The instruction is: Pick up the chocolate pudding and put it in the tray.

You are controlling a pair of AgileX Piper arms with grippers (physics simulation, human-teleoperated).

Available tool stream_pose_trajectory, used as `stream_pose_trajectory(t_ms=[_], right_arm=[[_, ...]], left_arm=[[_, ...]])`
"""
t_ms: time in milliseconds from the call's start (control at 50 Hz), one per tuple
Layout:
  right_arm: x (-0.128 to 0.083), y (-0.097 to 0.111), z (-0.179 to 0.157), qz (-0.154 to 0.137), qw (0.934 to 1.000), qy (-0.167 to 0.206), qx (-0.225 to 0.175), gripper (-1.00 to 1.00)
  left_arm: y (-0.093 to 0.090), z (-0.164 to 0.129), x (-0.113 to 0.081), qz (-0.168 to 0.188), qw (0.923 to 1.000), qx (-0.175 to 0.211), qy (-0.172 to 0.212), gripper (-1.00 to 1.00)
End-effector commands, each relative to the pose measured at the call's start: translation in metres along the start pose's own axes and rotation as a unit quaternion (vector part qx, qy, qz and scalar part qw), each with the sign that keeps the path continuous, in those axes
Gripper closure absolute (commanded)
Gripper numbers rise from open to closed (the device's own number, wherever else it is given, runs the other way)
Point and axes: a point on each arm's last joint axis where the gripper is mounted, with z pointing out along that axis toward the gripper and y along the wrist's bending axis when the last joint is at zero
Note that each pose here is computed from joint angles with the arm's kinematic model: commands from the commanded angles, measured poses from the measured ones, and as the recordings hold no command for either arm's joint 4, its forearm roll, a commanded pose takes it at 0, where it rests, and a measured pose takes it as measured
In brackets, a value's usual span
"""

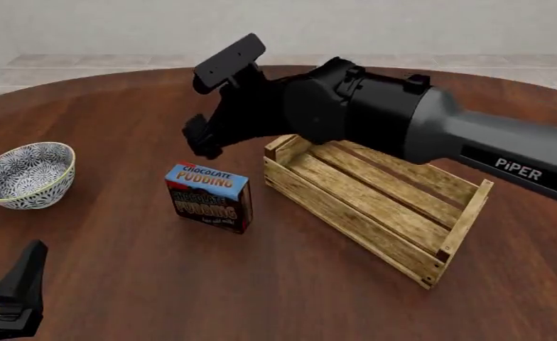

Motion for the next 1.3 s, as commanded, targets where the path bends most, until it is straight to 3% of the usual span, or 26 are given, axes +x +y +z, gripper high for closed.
stream_pose_trajectory(t_ms=[20,260,680,960,1300], right_arm=[[0.008,0.015,0.008,-0.031,0.999,0.025,-0.018,-1.0],[0.013,0.016,0.015,-0.068,0.9964,0.045,-0.024,-1.0],[0.022,0.028,0.023,-0.146,0.9843,0.086,-0.049,-1.0],[0.017,0.012,0.034,-0.145,0.9834,0.101,-0.039,-1.0],[0.016,0.01,0.036,-0.154,0.9812,0.109,-0.041,-1.0]], left_arm=[[0.0,0.0,0.0,0.0,1.0,0.0,0.0,-1.0],[0.0,0.0,0.0,0.0,1.0,0.0,0.0,-1.0],[0.0,0.0,0.0,0.0,1.0,0.0,0.0,-1.0],[0.0,0.0,0.0,0.0,1.0,0.0,0.0,-1.0],[0.0,0.0,0.0,0.0,1.0,0.0,0.0,-1.0]])
